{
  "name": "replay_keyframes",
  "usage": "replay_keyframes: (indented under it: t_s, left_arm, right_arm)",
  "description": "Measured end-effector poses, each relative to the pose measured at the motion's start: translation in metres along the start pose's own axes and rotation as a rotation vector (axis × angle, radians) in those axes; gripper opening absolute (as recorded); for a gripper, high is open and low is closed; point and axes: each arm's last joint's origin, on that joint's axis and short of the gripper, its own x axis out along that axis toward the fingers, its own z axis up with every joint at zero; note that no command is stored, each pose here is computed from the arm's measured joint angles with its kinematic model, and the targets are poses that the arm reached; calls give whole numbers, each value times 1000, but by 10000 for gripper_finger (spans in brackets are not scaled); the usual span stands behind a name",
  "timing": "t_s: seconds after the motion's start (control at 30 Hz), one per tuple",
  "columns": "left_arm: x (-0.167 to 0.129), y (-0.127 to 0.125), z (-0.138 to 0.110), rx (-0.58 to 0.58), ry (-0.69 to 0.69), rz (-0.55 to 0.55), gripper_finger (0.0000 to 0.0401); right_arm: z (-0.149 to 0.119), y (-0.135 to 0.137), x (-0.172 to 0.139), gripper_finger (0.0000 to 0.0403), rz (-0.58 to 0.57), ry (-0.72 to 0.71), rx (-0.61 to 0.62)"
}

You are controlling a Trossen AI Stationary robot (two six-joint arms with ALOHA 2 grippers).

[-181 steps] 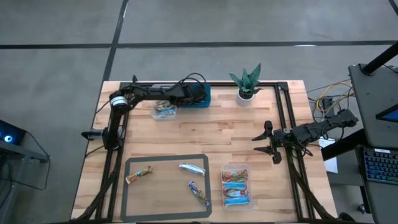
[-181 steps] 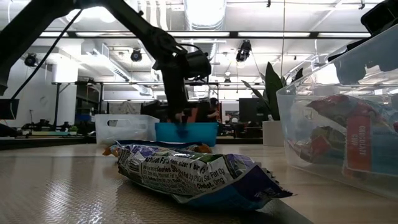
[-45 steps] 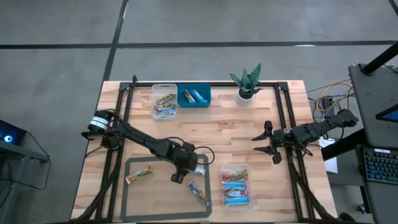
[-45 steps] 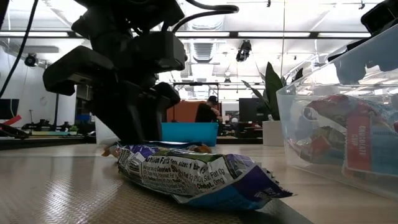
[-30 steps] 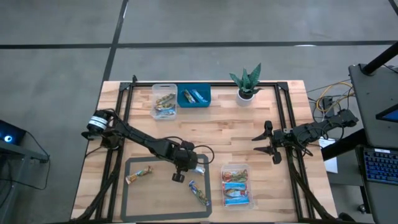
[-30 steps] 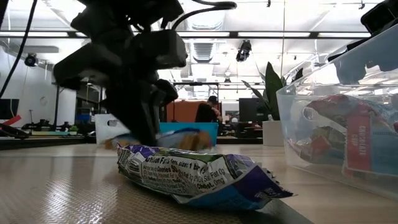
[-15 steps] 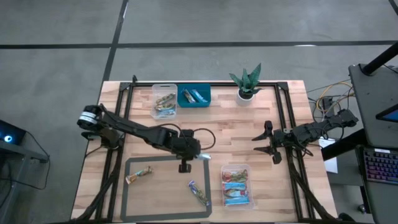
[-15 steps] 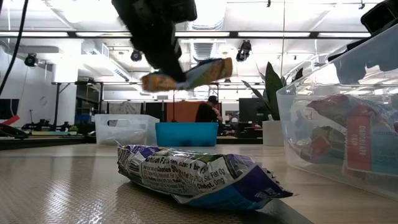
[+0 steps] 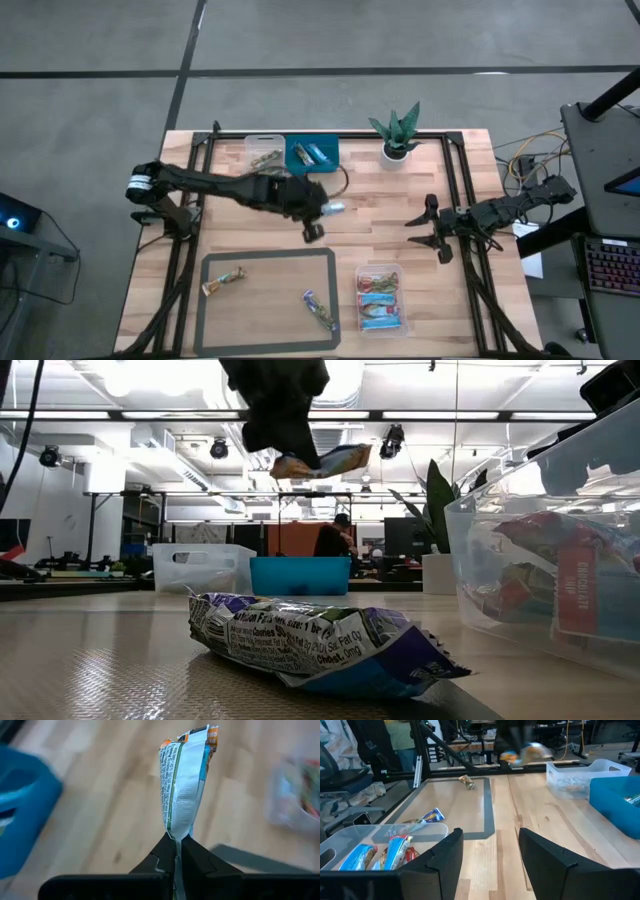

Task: Pick and place Granola Bars by type
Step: Put the yellow granola bar into the top transparent bin

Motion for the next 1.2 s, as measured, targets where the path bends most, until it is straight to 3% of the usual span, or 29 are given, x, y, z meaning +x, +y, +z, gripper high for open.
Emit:
replay_keyframes:
  t_s: [0.13,0.83,1.2]
  left_arm:
    - [-3,22,6,-72,-1,73,0]
    - [-41,120,3,161,116,272,0]
    - [-16,168,-37,272,301,307,0]
  right_arm:
    - [0,0,0,183,0,-1,0]
    - [0,0,0,183,0,-2,0]
    - [0,0,0,183,0,-1,0]
